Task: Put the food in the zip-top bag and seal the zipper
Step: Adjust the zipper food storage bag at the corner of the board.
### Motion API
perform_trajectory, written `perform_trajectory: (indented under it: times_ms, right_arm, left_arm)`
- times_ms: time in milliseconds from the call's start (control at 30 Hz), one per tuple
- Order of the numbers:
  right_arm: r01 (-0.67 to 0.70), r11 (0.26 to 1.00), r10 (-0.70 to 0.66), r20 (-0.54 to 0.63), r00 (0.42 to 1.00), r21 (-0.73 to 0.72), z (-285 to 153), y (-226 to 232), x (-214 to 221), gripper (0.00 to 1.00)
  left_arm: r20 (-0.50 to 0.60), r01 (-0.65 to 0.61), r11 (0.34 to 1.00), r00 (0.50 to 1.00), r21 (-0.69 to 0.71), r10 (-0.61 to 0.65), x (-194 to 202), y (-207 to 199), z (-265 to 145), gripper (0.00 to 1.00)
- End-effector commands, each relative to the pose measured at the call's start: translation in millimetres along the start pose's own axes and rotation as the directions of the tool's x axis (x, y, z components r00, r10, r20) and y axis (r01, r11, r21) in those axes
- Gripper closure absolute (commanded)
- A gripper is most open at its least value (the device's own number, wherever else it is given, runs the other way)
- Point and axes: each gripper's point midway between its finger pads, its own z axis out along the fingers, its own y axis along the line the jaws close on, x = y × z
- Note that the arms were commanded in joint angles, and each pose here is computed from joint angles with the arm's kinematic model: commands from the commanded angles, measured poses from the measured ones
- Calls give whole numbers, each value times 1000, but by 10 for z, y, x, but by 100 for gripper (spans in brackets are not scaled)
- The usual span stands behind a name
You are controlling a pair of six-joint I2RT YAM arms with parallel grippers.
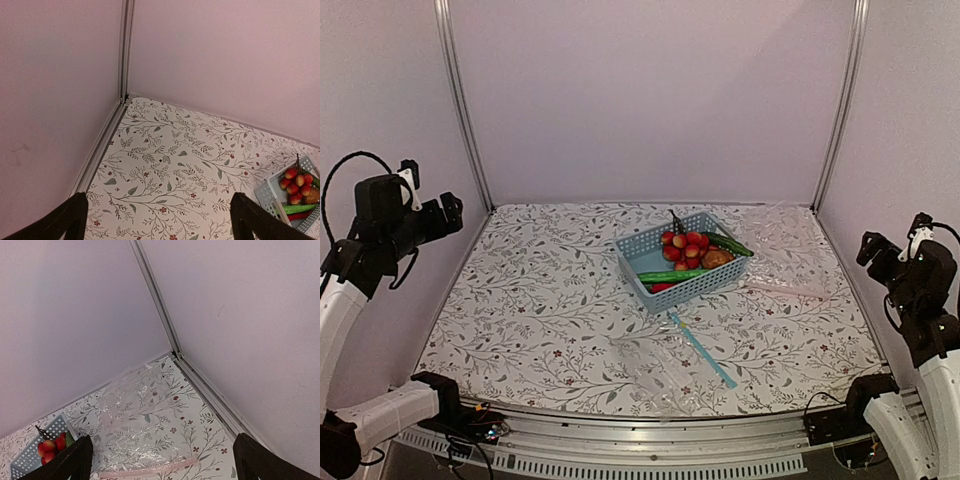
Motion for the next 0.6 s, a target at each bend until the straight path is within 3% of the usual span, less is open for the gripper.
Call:
perform_trajectory:
  times_ms: [0,200,367,567]
  right_arm:
    - [12,999,-9,-70,998,44,6,-68,106,1]
    - [22,999,-18,-132,991,29,79,1,153,1]
    - [47,997,-33,-208,978,60,121,-6,186,1]
    - [56,983,23,-420,907,175,329,-123,593,3]
  left_arm:
    - [-11,-24,1000,1000,17,24,55,-33,15,0]
    - [-62,-15,999,998,32,17,122,-92,114,0]
    - [-91,3,992,996,130,9,7,-332,174,0]
    - [-114,-8,975,993,221,34,-28,-564,348,0]
